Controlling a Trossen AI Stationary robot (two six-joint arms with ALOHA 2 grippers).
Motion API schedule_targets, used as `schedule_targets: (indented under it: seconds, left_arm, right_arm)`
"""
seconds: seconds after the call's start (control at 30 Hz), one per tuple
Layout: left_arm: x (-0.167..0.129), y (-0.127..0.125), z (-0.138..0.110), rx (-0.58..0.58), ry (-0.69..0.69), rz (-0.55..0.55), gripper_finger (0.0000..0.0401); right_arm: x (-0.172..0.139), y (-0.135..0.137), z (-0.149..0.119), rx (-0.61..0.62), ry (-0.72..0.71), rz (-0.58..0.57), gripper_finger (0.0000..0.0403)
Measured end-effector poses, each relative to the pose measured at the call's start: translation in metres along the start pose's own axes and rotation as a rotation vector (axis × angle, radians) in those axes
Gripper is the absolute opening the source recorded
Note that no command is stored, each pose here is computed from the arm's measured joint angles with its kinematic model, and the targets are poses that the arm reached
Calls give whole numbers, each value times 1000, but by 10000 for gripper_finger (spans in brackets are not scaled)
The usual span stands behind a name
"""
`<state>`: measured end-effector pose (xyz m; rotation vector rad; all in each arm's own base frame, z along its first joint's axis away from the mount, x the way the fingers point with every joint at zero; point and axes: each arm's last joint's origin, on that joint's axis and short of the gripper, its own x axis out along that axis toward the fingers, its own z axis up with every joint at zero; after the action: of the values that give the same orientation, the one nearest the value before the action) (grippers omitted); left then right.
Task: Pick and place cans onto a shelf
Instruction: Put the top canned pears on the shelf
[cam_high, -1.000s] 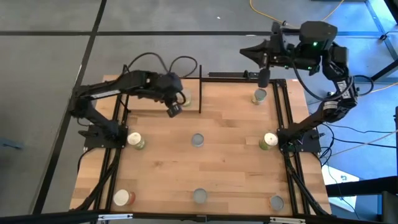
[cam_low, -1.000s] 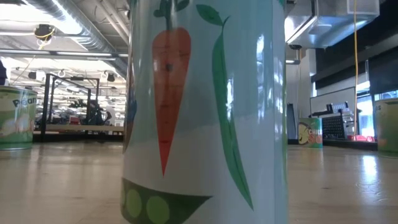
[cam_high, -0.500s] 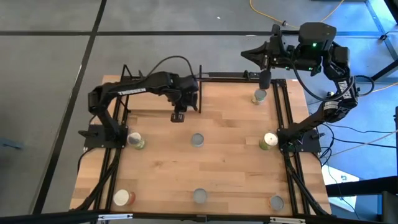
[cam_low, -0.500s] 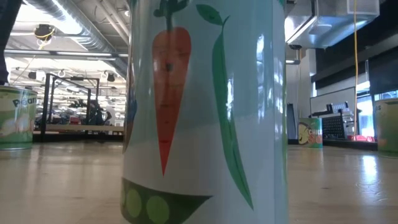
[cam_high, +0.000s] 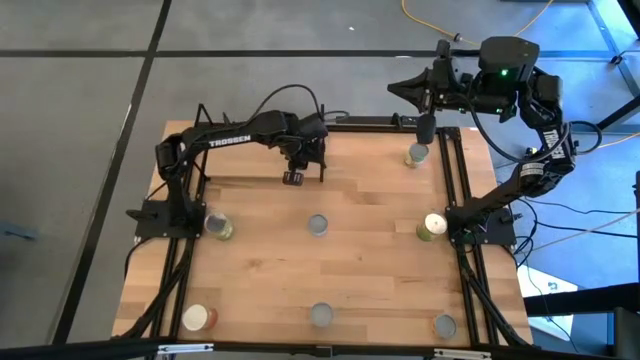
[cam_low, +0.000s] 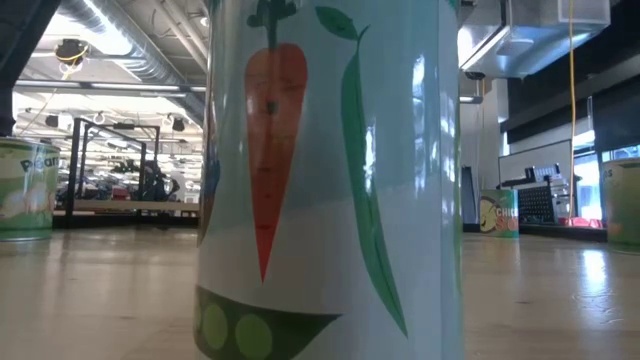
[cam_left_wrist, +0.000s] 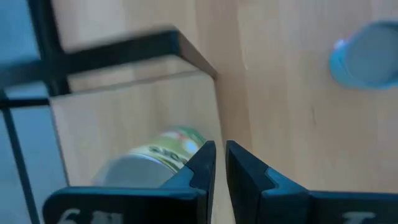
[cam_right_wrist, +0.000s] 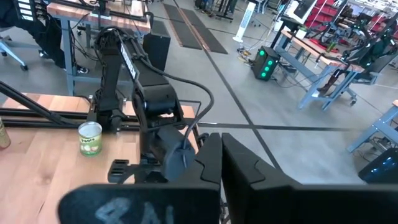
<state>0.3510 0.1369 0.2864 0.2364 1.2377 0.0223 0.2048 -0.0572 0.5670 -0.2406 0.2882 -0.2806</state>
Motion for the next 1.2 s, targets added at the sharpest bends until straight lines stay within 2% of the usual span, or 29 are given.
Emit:
schedule_targets:
  seconds: [0.3, 0.5, 0.6, 0.67, 0.93, 1.07, 1.2]
  left_arm:
    - [0, 17, -7, -33, 16, 78, 30]
    - [0, 20, -9, -38, -5, 50, 30]
    - [0, 18, -7, 2, -35, 13, 30]
    - [0, 19, -6, 19, -37, 26, 30]
    - [22, 23, -7, 14, 47, 46, 30]
    - [20, 23, -7, 22, 92, 123, 30]
    - [19, 26, -12, 14, 134, 143, 30]
  right_arm:
    - [0, 0, -1, 0, 8, 2, 4]
    - [0, 0, -1, 0, 8, 2, 4]
    - [0, 0, -1, -1, 8, 2, 4]
    - [0, 0, -1, 0, 8, 2, 4]
    - [0, 0, -1, 0, 15, 4, 4]
    - [0, 1, -2, -1, 20, 5, 4]
    - [0, 1, -2, 0, 21, 6, 4]
